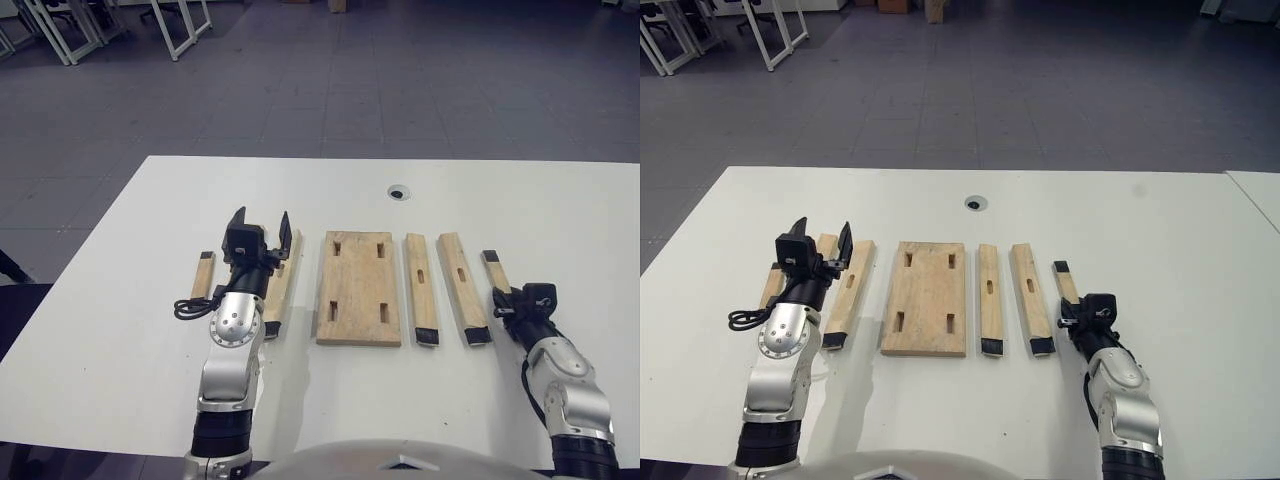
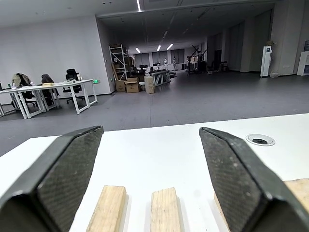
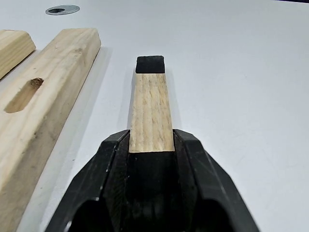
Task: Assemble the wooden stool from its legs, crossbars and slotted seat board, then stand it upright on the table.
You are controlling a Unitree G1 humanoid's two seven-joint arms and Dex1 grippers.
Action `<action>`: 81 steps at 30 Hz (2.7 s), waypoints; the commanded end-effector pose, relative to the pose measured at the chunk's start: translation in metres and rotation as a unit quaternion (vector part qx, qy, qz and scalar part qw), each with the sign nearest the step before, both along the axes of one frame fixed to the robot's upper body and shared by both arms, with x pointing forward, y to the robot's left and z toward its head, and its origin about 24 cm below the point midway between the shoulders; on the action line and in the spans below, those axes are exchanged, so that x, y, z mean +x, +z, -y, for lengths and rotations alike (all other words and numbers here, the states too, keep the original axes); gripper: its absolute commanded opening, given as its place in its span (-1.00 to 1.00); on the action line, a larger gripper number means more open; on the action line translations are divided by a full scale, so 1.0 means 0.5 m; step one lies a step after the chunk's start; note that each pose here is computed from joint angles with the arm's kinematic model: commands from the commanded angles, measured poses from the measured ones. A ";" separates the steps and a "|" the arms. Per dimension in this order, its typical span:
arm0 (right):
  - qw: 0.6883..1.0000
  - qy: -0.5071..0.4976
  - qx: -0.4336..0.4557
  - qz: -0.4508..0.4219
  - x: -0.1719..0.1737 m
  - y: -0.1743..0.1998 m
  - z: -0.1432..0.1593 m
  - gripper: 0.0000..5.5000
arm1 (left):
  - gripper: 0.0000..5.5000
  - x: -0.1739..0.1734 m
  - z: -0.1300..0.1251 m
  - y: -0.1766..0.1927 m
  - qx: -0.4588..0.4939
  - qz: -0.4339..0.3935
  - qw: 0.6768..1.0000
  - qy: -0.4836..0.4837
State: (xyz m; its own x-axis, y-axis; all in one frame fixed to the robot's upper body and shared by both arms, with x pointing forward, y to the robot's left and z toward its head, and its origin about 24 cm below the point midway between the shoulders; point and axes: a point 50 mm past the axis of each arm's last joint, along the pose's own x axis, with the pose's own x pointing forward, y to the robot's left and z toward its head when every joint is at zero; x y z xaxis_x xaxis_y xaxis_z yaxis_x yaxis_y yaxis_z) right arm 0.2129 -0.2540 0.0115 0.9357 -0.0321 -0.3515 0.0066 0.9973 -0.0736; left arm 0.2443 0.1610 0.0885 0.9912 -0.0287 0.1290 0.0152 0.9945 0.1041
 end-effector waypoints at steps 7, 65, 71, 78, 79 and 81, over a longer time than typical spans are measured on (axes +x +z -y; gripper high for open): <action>0.950 0.224 -0.041 0.213 0.138 0.192 -0.069 -0.53 | 0.34 0.047 0.021 0.061 -0.343 -0.055 0.922 -0.170; 0.783 0.558 -0.078 0.264 0.110 0.220 -0.268 -0.25 | -0.84 0.049 0.090 0.063 -0.579 -0.153 0.749 -0.283; 0.797 0.530 -0.068 0.281 0.119 0.251 -0.245 0.09 | -0.84 0.051 0.037 0.072 -0.527 -0.127 0.805 -0.243; 0.874 0.454 0.074 0.158 0.094 0.203 -0.186 0.09 | -0.84 0.030 -0.126 0.072 -0.262 -0.088 0.960 -0.049; 0.884 0.438 0.074 0.147 0.093 0.193 -0.183 0.09 | -0.84 0.029 -0.139 0.068 -0.244 -0.094 0.965 -0.035; 0.899 0.416 0.063 0.124 0.092 0.170 -0.181 0.09 | -0.84 0.026 -0.157 0.047 -0.232 -0.124 0.965 -0.018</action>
State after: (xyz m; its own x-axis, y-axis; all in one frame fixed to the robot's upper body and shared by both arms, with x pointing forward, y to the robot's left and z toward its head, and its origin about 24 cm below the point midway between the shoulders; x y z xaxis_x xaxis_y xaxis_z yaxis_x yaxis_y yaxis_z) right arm 0.2585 -0.1611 0.1044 0.6322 0.7740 -0.0356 -0.7743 0.6296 -0.0636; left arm 0.2588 0.2314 0.1222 0.9966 -0.0715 -0.0405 0.0497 0.9170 -0.3957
